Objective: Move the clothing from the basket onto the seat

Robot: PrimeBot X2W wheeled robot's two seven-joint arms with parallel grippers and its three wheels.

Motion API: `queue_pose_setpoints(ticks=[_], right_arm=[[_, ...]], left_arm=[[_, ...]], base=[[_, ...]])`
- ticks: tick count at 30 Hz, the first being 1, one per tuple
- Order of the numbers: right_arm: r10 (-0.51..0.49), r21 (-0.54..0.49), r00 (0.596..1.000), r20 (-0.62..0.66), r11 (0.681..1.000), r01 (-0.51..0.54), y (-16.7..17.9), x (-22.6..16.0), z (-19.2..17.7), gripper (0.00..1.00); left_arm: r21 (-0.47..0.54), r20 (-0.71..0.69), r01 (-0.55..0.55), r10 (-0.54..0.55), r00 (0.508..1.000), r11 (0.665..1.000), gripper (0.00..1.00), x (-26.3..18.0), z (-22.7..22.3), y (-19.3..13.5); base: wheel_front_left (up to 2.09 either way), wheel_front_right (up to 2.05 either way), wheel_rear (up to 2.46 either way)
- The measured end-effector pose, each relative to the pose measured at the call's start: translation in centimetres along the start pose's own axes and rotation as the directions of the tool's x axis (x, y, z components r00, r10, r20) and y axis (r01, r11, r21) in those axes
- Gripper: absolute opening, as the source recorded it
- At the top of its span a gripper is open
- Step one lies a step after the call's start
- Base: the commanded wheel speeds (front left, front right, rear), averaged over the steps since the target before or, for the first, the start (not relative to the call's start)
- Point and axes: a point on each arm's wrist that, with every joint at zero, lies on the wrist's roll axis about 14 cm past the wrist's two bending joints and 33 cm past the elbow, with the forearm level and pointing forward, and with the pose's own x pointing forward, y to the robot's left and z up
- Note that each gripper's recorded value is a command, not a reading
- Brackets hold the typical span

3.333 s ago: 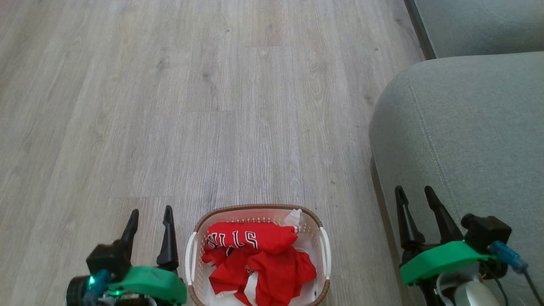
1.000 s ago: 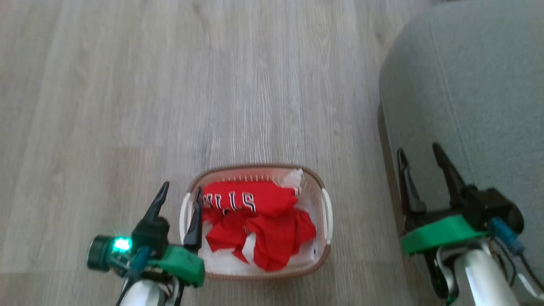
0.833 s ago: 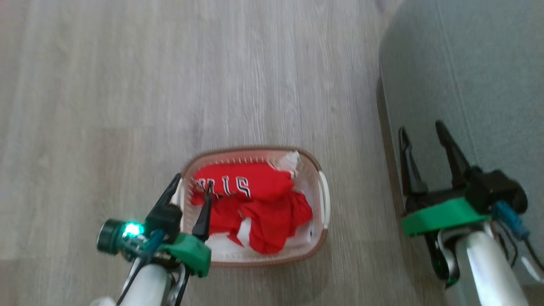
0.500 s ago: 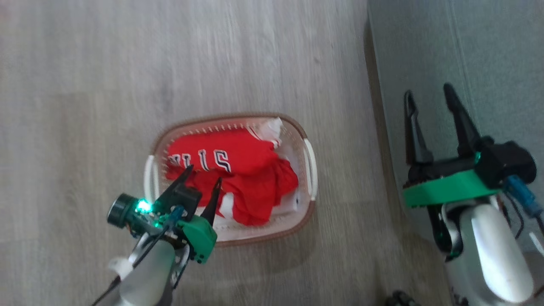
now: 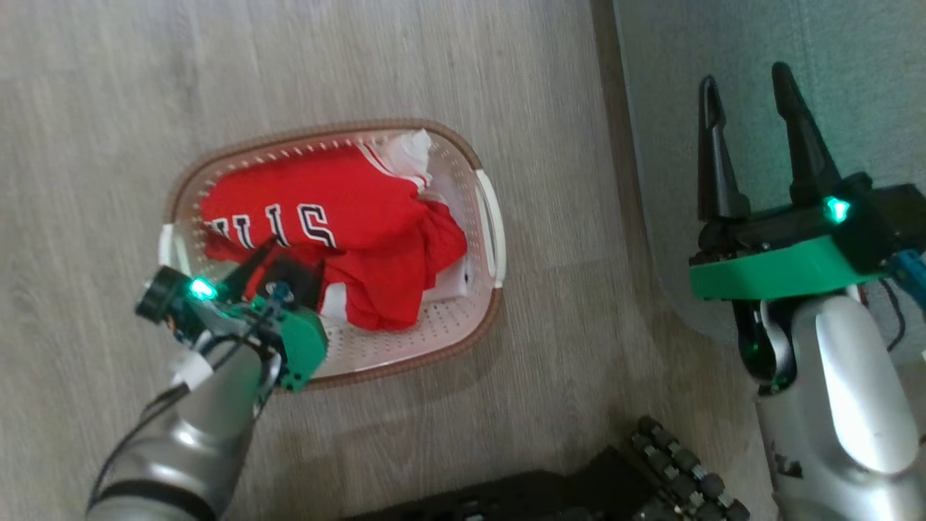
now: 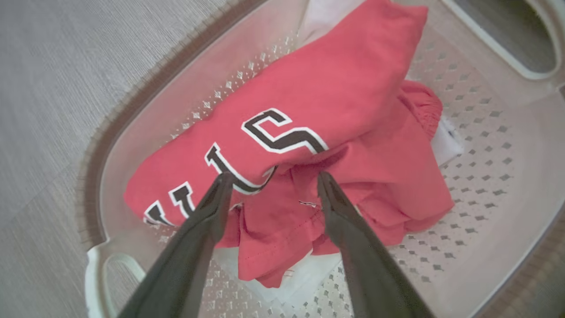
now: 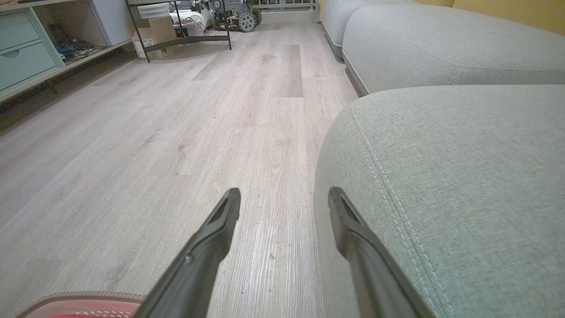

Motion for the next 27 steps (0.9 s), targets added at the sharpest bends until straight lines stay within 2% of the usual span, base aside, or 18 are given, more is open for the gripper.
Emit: queue_pose_setpoints(ticks=[11,12,14,15,22,27], right_arm=[[-0.004,0.003,0.999,-0.040,1.000,0.004,-0.5,1.3,-2.5,1.00],[-0.003,0.002,0.999,-0.039,1.000,0.003,-0.5,1.4,-2.5,1.00],[0.000,0.001,0.999,-0.032,1.000,0.000,-0.4,1.6,-2.3,1.00],[0.001,0.001,1.000,-0.030,1.000,-0.001,-0.4,1.6,-2.2,1.00],[0.006,0.009,1.000,-0.008,1.000,-0.006,0.0,1.6,-1.1,1.00],[0.025,0.013,1.000,0.019,1.000,-0.025,0.8,1.1,0.6,1.00]], left_arm=[[0.044,-0.033,0.006,-0.004,0.999,0.999,1.00,3.7,-0.8,0.8],[0.044,-0.040,0.010,-0.009,0.999,0.999,0.83,3.8,-1.1,0.6],[0.033,-0.048,0.016,-0.014,0.999,0.999,0.03,3.8,-1.3,0.4],[0.025,-0.046,0.017,-0.016,0.999,1.000,0.00,3.8,-1.2,0.3],[-0.022,0.062,0.003,-0.002,0.998,1.000,0.00,3.1,2.9,0.7],[-0.110,0.141,-0.012,0.028,0.990,0.994,0.00,0.6,5.5,0.6]], base=[[0.00,0.00,0.00],[0.00,0.00,0.00],[0.00,0.00,0.00],[0.00,0.00,0.00],[0.00,0.00,0.00],[0.00,0.00,0.00]])
